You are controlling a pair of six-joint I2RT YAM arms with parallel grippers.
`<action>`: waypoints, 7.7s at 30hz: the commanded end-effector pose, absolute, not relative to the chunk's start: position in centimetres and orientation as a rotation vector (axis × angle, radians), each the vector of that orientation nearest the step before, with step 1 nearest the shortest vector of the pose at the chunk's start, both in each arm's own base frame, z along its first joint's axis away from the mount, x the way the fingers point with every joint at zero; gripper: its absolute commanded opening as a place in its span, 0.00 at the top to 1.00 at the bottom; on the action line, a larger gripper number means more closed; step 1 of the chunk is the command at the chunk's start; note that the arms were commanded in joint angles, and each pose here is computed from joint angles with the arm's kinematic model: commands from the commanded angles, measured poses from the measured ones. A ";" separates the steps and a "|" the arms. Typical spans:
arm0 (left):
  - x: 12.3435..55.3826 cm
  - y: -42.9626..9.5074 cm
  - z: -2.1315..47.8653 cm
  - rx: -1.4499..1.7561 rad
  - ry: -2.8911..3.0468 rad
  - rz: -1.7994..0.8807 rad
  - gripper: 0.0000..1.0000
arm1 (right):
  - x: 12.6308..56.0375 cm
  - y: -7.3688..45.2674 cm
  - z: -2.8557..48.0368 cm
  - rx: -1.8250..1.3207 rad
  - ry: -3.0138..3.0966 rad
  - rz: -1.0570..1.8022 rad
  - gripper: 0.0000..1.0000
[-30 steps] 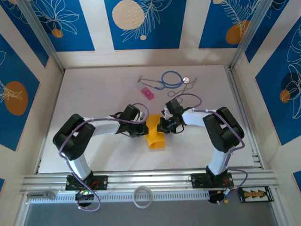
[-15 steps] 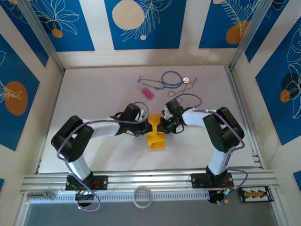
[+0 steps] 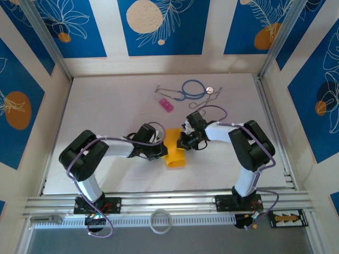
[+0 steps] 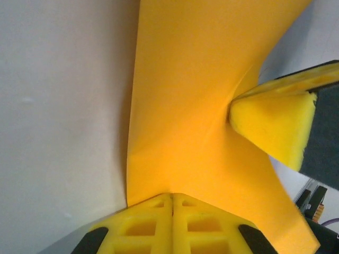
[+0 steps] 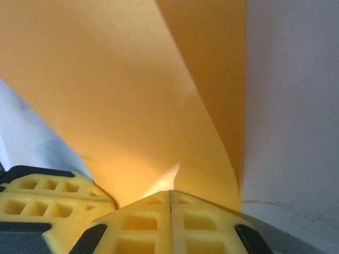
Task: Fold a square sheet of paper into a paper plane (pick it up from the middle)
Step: First fold the square sheet of paper in half at the center of the table.
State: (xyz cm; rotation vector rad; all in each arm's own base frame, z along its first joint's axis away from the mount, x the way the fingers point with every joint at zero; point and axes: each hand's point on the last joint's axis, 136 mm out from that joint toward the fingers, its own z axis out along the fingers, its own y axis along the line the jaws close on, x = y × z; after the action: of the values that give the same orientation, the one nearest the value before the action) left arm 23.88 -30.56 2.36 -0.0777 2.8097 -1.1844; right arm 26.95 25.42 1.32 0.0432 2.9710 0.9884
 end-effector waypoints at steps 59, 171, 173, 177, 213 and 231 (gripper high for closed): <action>15.5 -29.5 0.3 0.051 2.873 -1.295 0.88 | 24.0 22.3 -2.4 0.150 3.121 0.740 1.00; 38.1 -25.2 1.6 -0.275 2.846 -0.804 0.88 | 23.7 22.5 -2.2 0.066 3.154 0.772 1.00; 38.4 -25.2 2.8 -0.259 2.824 -0.805 0.86 | 23.7 22.5 -2.1 0.067 3.152 0.772 1.00; 38.5 -26.1 5.6 -0.184 2.766 -0.865 0.85 | 23.7 22.5 -2.1 0.067 3.150 0.771 1.00; 38.5 -27.0 1.8 -0.206 2.752 -0.982 0.85 | 23.6 22.2 -1.9 0.074 3.142 0.769 1.00; 32.6 -30.4 8.5 0.038 2.714 -1.155 0.83 | 23.9 22.2 -1.3 0.092 3.116 0.778 1.00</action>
State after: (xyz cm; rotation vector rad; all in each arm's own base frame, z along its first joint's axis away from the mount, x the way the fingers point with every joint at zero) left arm 36.11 -28.76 8.33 -0.0759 2.6752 -1.0695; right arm 26.68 25.12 1.38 0.0153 2.9703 0.9564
